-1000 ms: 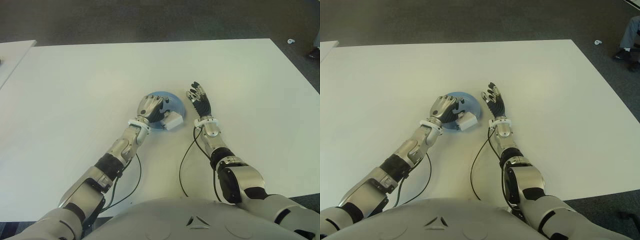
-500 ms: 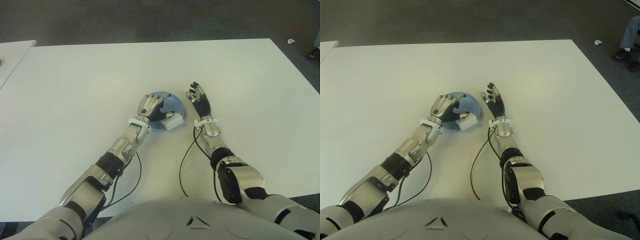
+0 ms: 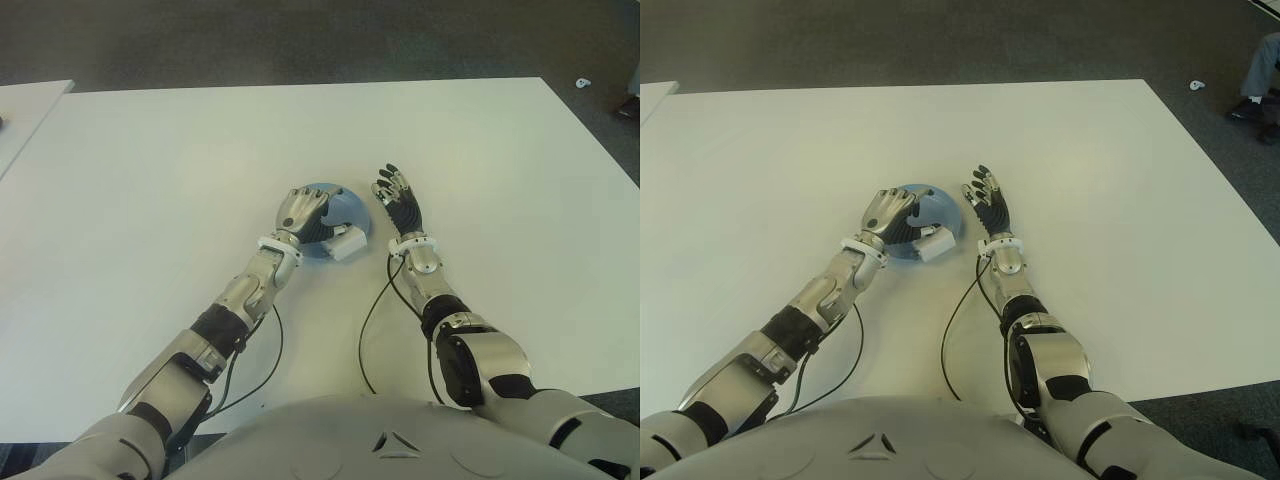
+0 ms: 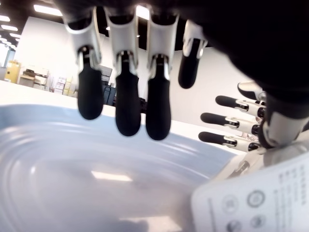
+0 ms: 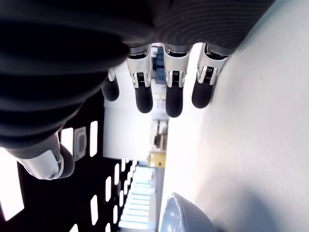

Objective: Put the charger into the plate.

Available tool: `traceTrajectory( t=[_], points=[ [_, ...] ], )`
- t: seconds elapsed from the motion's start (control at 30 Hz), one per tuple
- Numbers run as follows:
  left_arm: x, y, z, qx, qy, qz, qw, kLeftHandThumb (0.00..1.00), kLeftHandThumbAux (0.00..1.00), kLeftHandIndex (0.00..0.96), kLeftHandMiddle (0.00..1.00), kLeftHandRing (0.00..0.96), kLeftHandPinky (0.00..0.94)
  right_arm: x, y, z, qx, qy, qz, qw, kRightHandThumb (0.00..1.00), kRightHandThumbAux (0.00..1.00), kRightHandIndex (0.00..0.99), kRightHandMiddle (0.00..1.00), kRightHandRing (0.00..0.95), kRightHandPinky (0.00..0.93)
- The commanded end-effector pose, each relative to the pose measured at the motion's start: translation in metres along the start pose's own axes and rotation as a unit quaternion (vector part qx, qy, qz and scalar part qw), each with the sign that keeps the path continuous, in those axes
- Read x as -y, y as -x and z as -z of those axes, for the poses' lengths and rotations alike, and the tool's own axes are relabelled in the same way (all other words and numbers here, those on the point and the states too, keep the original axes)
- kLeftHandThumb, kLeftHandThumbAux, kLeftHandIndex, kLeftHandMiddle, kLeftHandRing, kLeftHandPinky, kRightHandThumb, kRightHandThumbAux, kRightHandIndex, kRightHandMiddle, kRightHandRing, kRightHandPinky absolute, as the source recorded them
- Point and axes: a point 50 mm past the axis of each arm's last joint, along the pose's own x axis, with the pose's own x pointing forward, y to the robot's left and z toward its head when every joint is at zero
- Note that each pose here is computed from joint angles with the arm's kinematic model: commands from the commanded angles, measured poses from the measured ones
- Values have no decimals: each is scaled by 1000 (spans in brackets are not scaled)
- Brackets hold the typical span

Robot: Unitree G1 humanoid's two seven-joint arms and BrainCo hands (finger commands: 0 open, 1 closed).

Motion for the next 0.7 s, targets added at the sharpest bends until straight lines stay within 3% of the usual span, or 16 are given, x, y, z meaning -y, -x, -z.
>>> traceTrajectory(
  t=[0.03,0.5,0.63,0.7],
  points=[
    [1,5,1,1,3,1,1000,479,504,258,560,553,563,0,48,62,-151,-11,4,989,0,509,45,159,150,138],
    [-5,6,-2,11,19,-23,1000,472,532,257,491,488,485,1,48,62,-150,-7,3,989,0,508,52,180,171,159],
    [-12,7,-2,25,51,-43,997,449,518,220,327,327,323,1,48,62,-150,-7,5,989,0,510,56,190,181,164],
    [-18,7,-3,49,121,-56,990,426,512,180,251,255,240,1,49,62,-151,-8,6,989,0,512,58,193,183,163]
  ],
)
